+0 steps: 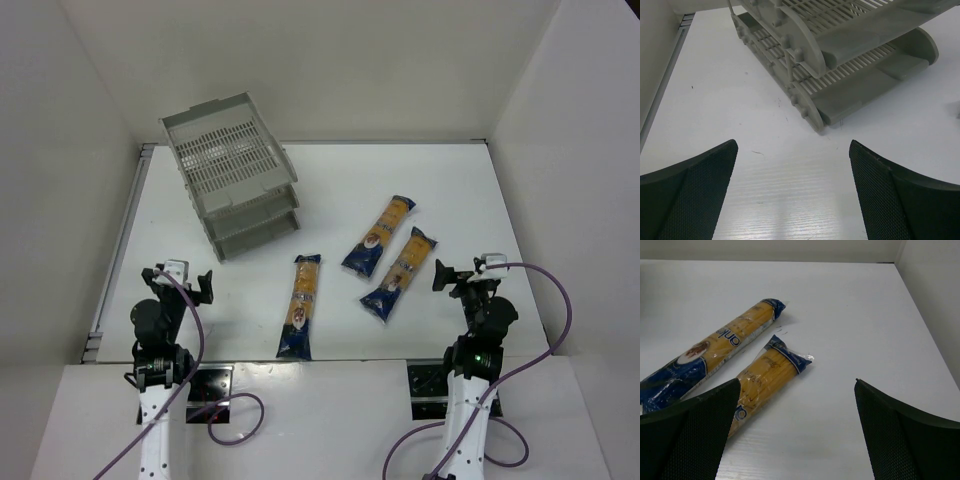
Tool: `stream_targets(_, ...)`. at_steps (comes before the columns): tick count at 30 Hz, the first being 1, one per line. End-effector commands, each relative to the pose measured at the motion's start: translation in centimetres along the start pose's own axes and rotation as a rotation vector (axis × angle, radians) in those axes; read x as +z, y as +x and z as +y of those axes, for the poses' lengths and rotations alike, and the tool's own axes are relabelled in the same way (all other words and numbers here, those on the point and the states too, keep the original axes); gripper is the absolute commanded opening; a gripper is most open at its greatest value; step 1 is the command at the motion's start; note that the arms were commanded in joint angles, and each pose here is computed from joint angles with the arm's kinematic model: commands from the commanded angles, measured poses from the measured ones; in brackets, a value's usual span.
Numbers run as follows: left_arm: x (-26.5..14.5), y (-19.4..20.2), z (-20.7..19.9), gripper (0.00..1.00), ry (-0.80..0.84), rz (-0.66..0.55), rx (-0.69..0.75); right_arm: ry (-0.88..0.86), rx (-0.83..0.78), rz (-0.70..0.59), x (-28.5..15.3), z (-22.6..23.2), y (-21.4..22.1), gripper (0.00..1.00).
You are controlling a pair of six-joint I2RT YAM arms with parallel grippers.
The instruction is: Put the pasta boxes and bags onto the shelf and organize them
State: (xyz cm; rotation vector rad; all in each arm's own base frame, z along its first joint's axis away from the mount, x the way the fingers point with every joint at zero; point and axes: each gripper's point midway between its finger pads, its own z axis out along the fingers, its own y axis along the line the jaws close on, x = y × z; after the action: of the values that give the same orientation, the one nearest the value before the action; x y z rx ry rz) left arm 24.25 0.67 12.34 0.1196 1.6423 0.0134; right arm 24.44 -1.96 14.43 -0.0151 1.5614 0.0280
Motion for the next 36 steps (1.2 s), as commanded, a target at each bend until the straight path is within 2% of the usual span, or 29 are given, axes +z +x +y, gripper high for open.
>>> stream_targets(1, 0.2, -0.1, -0.1, 0.99, 0.009, -0.022, 0.024, 0.003, -0.01, 0.014, 0.1, -0.1, 1.2, 1.0)
stream_targets(6, 0.2, -0.1, -0.1, 0.99, 0.009, -0.022, 0.033, 0.012, -0.01, 0.014, 0.1, -0.3, 1.2, 1.0)
stream_targets(7, 0.0, -0.7, -1.4, 0.99, 0.096, -0.04, 0.073, 0.012, -0.01, 0.014, 0.1, -0.3, 1.2, 1.0)
stream_targets(8, -0.5, -0.5, -3.2, 0.99, 0.218, -0.027, 0.157, -0.077, -0.054, -0.008, 0.0, 1.2, 0.2, 1.0)
stream_targets(9, -1.3, -2.2, -5.4, 0.99, 0.386, -0.107, 0.374, -0.24, -0.262, -0.055, -0.4, 3.3, -1.2, 1.0)
stream_targets(11, -2.0, -4.4, -6.8, 0.99, 0.49, -0.241, 0.636, -0.263, -0.323, -0.115, -0.6, 3.8, -3.5, 1.0)
stream_targets(12, -2.6, -4.8, -7.8, 0.99, 0.562, -0.318, 0.855, -0.26, -0.327, -0.14, -0.7, 3.9, -4.7, 1.0)
stream_targets(13, -3.7, -3.6, -9.3, 0.99, 0.672, -0.466, 1.316, -0.347, -0.856, -0.234, -1.0, 4.4, -6.1, 1.0)
stream_targets(14, -3.9, -2.6, -9.3, 0.99, 0.684, -0.49, 1.497, -0.451, -1.227, -0.261, -1.4, 5.2, -4.6, 1.0)
stream_targets(15, -3.4, -1.9, -8.2, 0.99, 0.654, -0.434, 1.628, -0.535, -1.349, -0.195, -1.7, 5.2, -1.2, 1.0)
stream_targets(16, -2.9, -2.5, -7.4, 0.99, 0.604, -0.429, 1.726, -0.418, -1.409, -0.144, -0.9, 3.0, -1.7, 1.0)
stream_targets(18, -2.3, -5.2, -5.8, 0.99, 0.476, -0.403, 1.758, -0.26, -1.449, -0.068, -0.4, 0.1, -2.8, 1.0)
stream_targets(20, -2.9, -8.3, -4.7, 0.99, 0.39, -0.381, 1.712, -0.168, -1.486, -0.069, -0.7, -0.9, -5.3, 1.0)
stream_targets(21, -3.1, -9.5, -4.1, 0.99, 0.346, -0.359, 1.689, -0.121, -1.447, -0.071, -0.9, -1.3, -6.6, 1.0)
stream_targets(22, -3.3, -10.6, -3.7, 0.99, 0.312, -0.355, 1.645, -0.012, -1.411, -0.141, -1.5, -1.7, -10.6, 1.0)
stream_targets(23, -3.6, -12.0, -3.3, 0.99, 0.271, -0.358, 1.586, 0.036, -1.342, -0.186, -1.9, -1.7, -12.4, 1.0)
stream_targets(24, -4.4, -16.2, -2.1, 0.99, 0.124, -0.407, 1.459, 0.048, -1.343, -0.202, -2.5, -1.4, -14.1, 1.0)
stream_targets(25, -4.5, -16.3, -1.5, 0.99, 0.103, -0.376, 1.349, 0.043, -1.339, -0.195, -2.3, -1.5, -14.0, 1.0)
stream_targets(26, -5.4, -19.0, -0.3, 0.99, -0.01, -0.412, 1.198, 0.012, -1.293, -0.155, -2.5, -1.4, -14.4, 1.0)
stream_targets(28, -6.3, -21.0, 0.5, 0.99, -0.074, -0.433, 1.082, 0.011, -1.205, -0.078, -2.9, -1.9, -15.9, 1.0)
stream_targets(29, -6.2, -21.5, 0.9, 0.99, -0.077, -0.43, 0.904, -0.008, -1.111, 0.016, -1.2, -3.1, -15.0, 1.0)
stream_targets(30, -6.2, -21.8, 1.4, 0.99, -0.098, -0.415, 0.815, 0.015, -0.923, 0.073, -0.2, -3.9, -14.9, 1.0)
stream_targets(31, -6.8, -23.1, 2.6, 0.99, -0.156, -0.396, 0.722, 0.093, -0.81, 0.128, 0.1, -5.4, -17.6, 1.0)
stream_targets(32, -6.0, -23.0, 4.3, 0.99, -0.208, -0.315, 0.512, 0.092, -0.544, 0.311, 2.8, -6.6, -16.6, 1.0)
stream_targets(33, -5.3, -22.6, 5.3, 0.99, -0.245, -0.262, 0.4, 0.065, -0.424, 0.394, 4.2, -6.3, -15.8, 1.0)
stream_targets(34, -3.9, -20.6, 6.3, 0.99, -0.279, -0.176, 0.29, 0.056, -0.336, 0.406, 6.4, -6.1, -16.3, 1.0)
stream_targets(35, -1.8, -19.6, 7.5, 0.99, -0.308, -0.071, 0.193, 0.029, -0.222, 0.521, 7.0, -4.9, -14.3, 1.0)
stream_targets(36, 0.0, -17.0, 8.0, 0.99, -0.33, 0.048, 0.059, 0.048, -0.066, 0.607, 9.7, -2.6, -12.8, 1.0)
